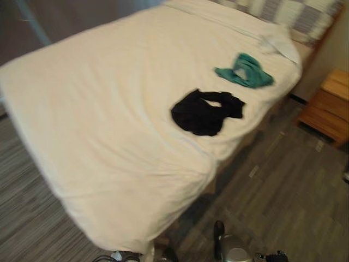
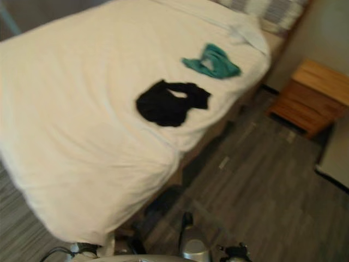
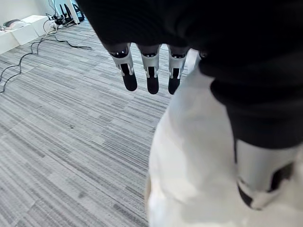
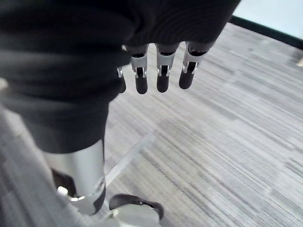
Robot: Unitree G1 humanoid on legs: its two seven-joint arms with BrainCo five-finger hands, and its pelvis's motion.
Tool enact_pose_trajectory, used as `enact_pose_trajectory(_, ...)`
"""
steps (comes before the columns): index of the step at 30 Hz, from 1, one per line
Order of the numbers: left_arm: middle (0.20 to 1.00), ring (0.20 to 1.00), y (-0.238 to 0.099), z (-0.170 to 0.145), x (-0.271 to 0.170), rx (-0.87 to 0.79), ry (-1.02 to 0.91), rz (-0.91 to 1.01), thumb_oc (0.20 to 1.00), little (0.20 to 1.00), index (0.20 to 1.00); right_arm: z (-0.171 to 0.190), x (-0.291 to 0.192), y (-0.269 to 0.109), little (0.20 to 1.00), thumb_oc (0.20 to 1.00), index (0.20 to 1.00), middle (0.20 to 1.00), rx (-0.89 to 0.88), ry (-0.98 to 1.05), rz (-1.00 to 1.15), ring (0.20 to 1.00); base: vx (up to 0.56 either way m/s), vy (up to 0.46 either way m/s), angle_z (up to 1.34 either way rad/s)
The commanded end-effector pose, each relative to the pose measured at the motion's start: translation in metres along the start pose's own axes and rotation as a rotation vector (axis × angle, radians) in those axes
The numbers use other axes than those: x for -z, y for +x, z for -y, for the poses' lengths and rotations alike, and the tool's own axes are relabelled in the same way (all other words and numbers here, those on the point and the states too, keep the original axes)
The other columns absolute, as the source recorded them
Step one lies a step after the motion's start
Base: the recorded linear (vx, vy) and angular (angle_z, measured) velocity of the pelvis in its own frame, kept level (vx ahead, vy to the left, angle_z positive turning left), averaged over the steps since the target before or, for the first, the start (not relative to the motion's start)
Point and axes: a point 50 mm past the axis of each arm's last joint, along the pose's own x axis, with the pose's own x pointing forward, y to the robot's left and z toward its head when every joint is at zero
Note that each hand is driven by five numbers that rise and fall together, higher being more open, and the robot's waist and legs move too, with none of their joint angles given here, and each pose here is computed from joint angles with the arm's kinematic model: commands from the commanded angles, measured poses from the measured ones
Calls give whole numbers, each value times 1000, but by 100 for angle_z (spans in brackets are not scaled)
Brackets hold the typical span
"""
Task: Tidy up the quilt and then pick up the clothes from the bed and put them into the laundry hamper.
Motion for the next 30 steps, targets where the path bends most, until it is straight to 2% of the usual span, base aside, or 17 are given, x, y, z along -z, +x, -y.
enact_pose_trajectory(1, 1000, 1000, 3, -9, -13, -56, -24, 32, 1000, 1000, 1000, -2, -10, 1, 1000, 1000, 1000, 1000, -24, -70, 49, 1000, 83, -204, -163)
enact_pose_trajectory(4, 1000, 1000, 2, -8, -13, -65, -28, 22, 1000, 1000, 1000, 2, 5, 1, 1000, 1000, 1000, 1000, -21, -8, -13, 1000, 178, -180, -118)
enact_pose_trajectory(9, 1000, 1000, -2, 0, -10, -52, -80, -1, 1000, 1000, 1000, 13, 7, 4, 1000, 1000, 1000, 1000, 20, -60, -5, 1000, 211, -128, -76)
enact_pose_trajectory(11, 1000, 1000, -5, 8, -12, -25, -129, -3, 1000, 1000, 1000, 22, -10, 7, 1000, 1000, 1000, 1000, 50, -128, 57, 1000, 225, 122, -97)
enact_pose_trajectory(16, 1000, 1000, -5, 8, -13, -17, -150, 18, 1000, 1000, 1000, 22, -39, 6, 1000, 1000, 1000, 1000, 49, -95, 153, 1000, 116, 160, -155)
enact_pose_trajectory(21, 1000, 1000, -5, 5, -22, -34, -104, 58, 1000, 1000, 1000, 16, -41, 4, 1000, 1000, 1000, 1000, 41, -65, 157, 1000, 1, 148, -55)
enact_pose_trajectory(25, 1000, 1000, -4, 1, -25, -59, -153, 43, 1000, 1000, 1000, 0, -26, 1, 1000, 1000, 1000, 1000, -8, -180, 119, 1000, 48, 170, 2)
enact_pose_trajectory(30, 1000, 1000, -2, 0, -20, -51, -129, 41, 1000, 1000, 1000, 2, -29, 1, 1000, 1000, 1000, 1000, 41, -21, 90, 1000, 55, 138, -1)
